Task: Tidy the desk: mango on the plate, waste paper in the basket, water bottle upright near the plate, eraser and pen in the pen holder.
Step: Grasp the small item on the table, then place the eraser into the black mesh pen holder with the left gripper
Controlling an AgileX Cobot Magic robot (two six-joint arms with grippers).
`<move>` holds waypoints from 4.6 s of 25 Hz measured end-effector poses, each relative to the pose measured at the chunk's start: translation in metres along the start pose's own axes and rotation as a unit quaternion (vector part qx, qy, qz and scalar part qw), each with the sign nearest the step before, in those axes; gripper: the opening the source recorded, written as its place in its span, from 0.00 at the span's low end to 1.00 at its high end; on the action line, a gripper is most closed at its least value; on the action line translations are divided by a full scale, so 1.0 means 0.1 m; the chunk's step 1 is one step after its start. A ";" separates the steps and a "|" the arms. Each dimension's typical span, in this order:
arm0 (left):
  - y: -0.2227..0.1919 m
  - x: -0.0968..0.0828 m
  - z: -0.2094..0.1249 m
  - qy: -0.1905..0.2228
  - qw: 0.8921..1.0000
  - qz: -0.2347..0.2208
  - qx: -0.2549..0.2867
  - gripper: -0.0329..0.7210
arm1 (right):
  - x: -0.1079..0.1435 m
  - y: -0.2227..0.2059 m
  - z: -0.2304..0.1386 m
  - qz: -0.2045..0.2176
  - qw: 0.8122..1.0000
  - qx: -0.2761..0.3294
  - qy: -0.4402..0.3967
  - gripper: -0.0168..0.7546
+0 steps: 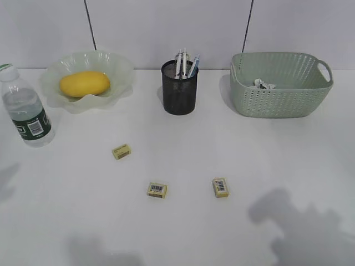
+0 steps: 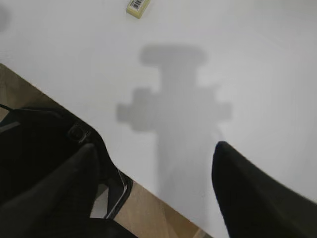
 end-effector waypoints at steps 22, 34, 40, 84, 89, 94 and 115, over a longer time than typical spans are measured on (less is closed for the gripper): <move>-1.77 -0.87 -0.22 -0.158 0.938 -0.177 0.252 0.62 | 0.00 0.10 -0.31 0.001 0.998 -0.063 -0.024 0.75; -2.52 -0.72 -0.56 -0.205 0.903 -0.151 0.346 0.70 | 0.00 0.10 -0.31 0.001 0.998 -0.065 -0.024 0.75; -2.76 -0.71 -0.74 -0.240 0.883 -0.144 0.376 0.71 | 0.00 0.10 -0.30 0.001 0.997 -0.066 -0.027 0.75; -3.55 -0.71 -1.19 -0.279 0.865 -0.103 0.405 0.57 | 0.00 0.10 -0.30 0.001 0.997 -0.067 -0.028 0.74; -3.54 -0.71 -1.22 -0.276 0.862 -0.103 0.413 0.33 | 0.00 0.10 -0.30 0.001 0.997 -0.067 -0.028 0.74; -3.47 -0.69 -1.21 -0.276 0.850 -0.103 0.438 0.31 | 0.00 0.10 -0.30 0.001 0.997 -0.068 -0.028 0.74; -3.53 -1.30 1.08 -0.175 0.973 -0.123 0.087 0.31 | 0.00 0.10 -0.29 0.001 0.997 -0.068 -0.028 0.74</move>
Point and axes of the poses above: a point on each arm's last joint axis where the gripper is mounted, y pointing back along that axis away from the gripper, x along the wrist's bending axis when the last joint is at zero, z = x × y, the point moved 9 cm from there along -y, pointing out along that axis toward the gripper, and after that the axes turned 3 degrees about -y, right-handed, at the moved point
